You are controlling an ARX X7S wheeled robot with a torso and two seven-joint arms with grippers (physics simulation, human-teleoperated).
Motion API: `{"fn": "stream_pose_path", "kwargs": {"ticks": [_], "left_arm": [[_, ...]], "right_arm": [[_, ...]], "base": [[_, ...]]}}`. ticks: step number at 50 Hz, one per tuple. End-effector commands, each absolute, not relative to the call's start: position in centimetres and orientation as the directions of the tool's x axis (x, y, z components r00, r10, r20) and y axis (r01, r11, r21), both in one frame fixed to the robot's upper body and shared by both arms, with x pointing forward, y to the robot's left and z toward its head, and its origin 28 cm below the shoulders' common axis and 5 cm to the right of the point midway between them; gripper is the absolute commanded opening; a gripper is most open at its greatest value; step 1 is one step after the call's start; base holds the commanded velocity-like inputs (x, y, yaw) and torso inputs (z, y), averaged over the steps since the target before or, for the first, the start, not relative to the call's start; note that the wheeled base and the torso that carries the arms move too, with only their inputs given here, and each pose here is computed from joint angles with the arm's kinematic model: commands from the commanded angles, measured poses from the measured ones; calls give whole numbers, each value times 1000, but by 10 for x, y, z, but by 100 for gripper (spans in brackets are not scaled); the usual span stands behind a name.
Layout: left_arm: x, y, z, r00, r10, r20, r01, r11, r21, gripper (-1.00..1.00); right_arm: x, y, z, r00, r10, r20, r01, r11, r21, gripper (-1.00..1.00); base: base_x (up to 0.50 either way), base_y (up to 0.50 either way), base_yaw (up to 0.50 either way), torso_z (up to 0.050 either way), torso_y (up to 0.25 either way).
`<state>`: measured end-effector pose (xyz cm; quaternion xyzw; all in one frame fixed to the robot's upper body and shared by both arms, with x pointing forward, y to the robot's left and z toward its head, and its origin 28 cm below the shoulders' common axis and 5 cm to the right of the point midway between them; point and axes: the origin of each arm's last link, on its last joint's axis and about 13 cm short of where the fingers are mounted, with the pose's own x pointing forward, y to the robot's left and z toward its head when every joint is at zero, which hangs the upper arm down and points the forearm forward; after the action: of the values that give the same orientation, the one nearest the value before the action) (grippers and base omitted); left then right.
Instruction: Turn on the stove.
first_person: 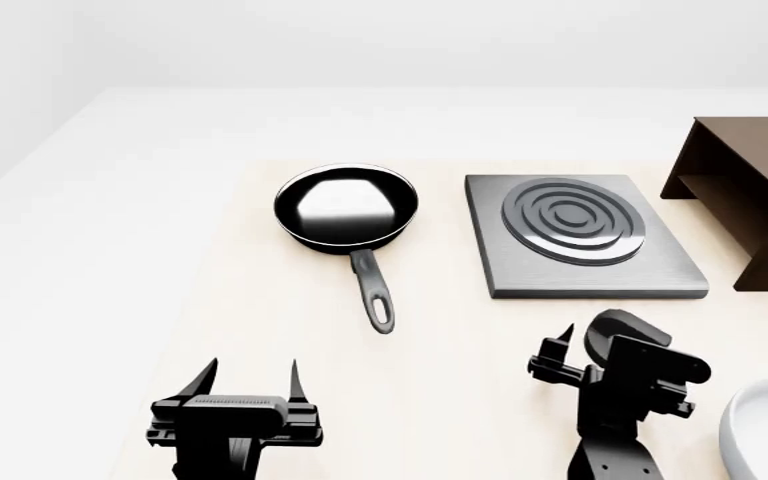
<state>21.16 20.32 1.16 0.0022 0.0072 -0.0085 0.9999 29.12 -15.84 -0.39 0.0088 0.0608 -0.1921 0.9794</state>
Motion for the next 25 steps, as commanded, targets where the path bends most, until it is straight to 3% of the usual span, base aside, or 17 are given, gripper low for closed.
{"fn": "stream_pose_path", "kwargs": {"ticks": [1,25], "left_arm": [[211,204,12,1000,-16,-11,16,1000,2,100],[211,203,13,1000,-18,-14,19,1000,5,100]], "right_arm": [[302,-160,2,916,-380,-126,384,923,6,100],[305,-161,4,914,-387,-121,390,921,-2,100]], "base": [[0,0,0,0,0],[0,0,0,0,0]]}}
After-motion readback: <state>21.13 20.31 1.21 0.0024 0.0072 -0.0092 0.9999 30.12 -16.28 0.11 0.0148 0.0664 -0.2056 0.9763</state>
